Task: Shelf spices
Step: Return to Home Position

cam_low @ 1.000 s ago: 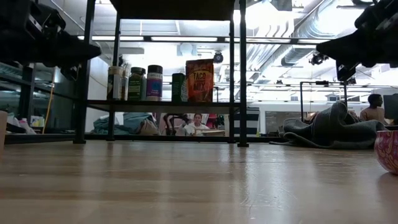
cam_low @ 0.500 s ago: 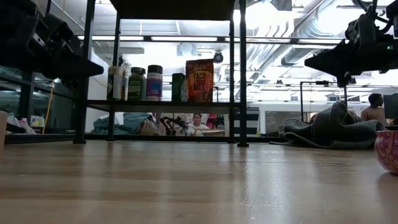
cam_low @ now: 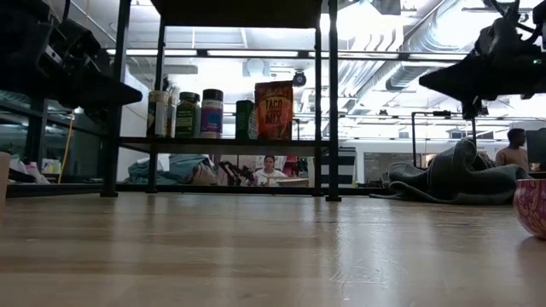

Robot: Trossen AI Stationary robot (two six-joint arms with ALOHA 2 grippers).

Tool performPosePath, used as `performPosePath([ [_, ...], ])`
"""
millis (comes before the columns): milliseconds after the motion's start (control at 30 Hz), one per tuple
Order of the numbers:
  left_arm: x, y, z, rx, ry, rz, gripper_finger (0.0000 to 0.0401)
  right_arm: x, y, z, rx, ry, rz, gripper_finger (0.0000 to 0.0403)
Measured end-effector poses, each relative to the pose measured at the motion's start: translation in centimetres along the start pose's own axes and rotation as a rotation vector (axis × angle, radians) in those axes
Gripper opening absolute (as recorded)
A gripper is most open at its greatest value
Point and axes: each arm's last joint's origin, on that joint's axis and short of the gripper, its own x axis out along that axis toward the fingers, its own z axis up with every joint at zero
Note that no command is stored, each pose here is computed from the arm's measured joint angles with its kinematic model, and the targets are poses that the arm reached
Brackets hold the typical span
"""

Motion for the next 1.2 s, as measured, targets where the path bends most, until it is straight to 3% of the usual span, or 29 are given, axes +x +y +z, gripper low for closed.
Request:
performPosePath([
  [200, 0.00, 0.00, 0.00, 0.000, 0.000, 0.000, 0.0001, -0.18, 0.84, -0.65, 0.085, 0.133, 0.315, 0.0000],
  [500, 0.00, 0.00, 0.00, 0.000, 0.000, 0.000, 0.0001, 0.05, 0.10, -0.46, -0.053, 0.091, 0.235, 0.0000],
  [1200, 0.00, 0.00, 0.00, 0.000, 0.000, 0.000, 0.0001, 0.19, -0.03, -0.61, -0.051, 0.110, 0.218, 0.0000],
])
